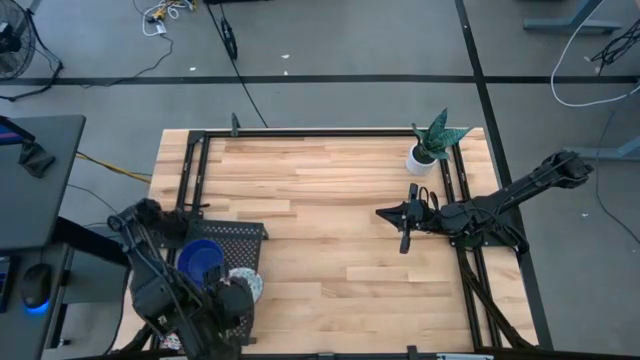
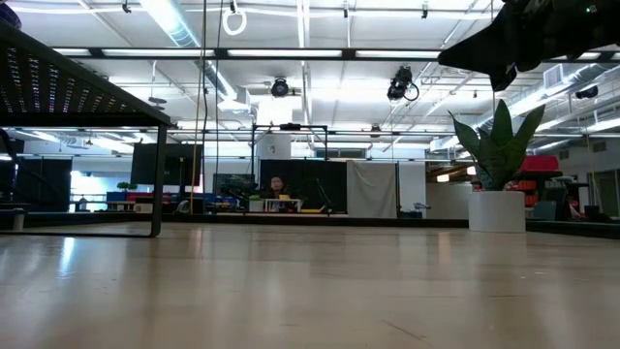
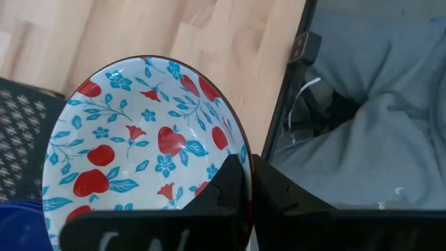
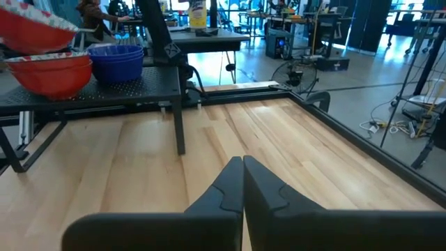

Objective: Pick & Place Mini bowls

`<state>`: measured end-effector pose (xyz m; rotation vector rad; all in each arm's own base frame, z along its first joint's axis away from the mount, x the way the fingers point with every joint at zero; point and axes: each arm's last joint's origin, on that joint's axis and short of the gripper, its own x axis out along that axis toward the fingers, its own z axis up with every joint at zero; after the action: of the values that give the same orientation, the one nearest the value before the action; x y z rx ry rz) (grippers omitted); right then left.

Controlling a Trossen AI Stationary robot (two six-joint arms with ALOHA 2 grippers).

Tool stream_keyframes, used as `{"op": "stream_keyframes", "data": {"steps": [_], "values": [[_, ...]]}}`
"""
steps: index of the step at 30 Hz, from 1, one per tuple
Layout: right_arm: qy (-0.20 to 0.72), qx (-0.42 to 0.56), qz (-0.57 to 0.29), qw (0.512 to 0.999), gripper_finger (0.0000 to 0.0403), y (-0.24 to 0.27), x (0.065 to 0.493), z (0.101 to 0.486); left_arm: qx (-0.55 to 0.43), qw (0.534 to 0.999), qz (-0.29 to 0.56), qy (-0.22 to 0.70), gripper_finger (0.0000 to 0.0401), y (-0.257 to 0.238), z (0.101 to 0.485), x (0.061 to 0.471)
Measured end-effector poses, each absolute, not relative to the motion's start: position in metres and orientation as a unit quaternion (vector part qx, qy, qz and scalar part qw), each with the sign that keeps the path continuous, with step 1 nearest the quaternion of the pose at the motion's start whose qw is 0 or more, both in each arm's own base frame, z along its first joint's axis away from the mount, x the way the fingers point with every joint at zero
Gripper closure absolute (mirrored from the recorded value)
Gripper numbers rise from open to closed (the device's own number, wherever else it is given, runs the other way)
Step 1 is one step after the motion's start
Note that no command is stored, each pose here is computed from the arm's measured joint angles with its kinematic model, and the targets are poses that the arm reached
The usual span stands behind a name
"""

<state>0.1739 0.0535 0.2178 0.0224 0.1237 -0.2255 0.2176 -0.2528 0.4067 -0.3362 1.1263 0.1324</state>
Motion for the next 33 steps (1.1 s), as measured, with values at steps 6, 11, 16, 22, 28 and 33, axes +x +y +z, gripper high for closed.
{"op": "stream_keyframes", "data": {"steps": [6, 11, 16, 22, 28, 33], "values": [[0.062, 0.006, -0.112, 0.992, 0.0399, 0.053, 0.174, 0.218, -0.149, 0.824, 0.06, 0.544, 0.0388, -0.265, 0.398, 0.217], [0.063, 0.006, -0.102, 0.993, 0.0399, 0.054, 0.174, 0.218, -0.143, 0.829, 0.064, 0.536, 0.0388, -0.266, 0.397, 0.216], [0.063, 0.007, -0.1, 0.993, 0.0399, 0.054, 0.174, 0.218, -0.109, 0.827, 0.072, 0.546, 0.0388, -0.268, 0.383, 0.216], [0.055, 0.012, -0.1, 0.993, 0.0399, 0.054, 0.174, 0.219, -0.088, 0.8, 0.078, 0.589, 0.0388, -0.271, 0.361, 0.215], [0.046, 0.017, -0.099, 0.994, 0.0399, 0.054, 0.175, 0.221, -0.072, 0.815, 0.08, 0.57, 0.0388, -0.276, 0.361, 0.209], [0.044, 0.018, -0.099, 0.994, 0.0399, 0.054, 0.175, 0.222, -0.058, 0.825, 0.083, 0.556, 0.0388, -0.278, 0.36, 0.206]]}}
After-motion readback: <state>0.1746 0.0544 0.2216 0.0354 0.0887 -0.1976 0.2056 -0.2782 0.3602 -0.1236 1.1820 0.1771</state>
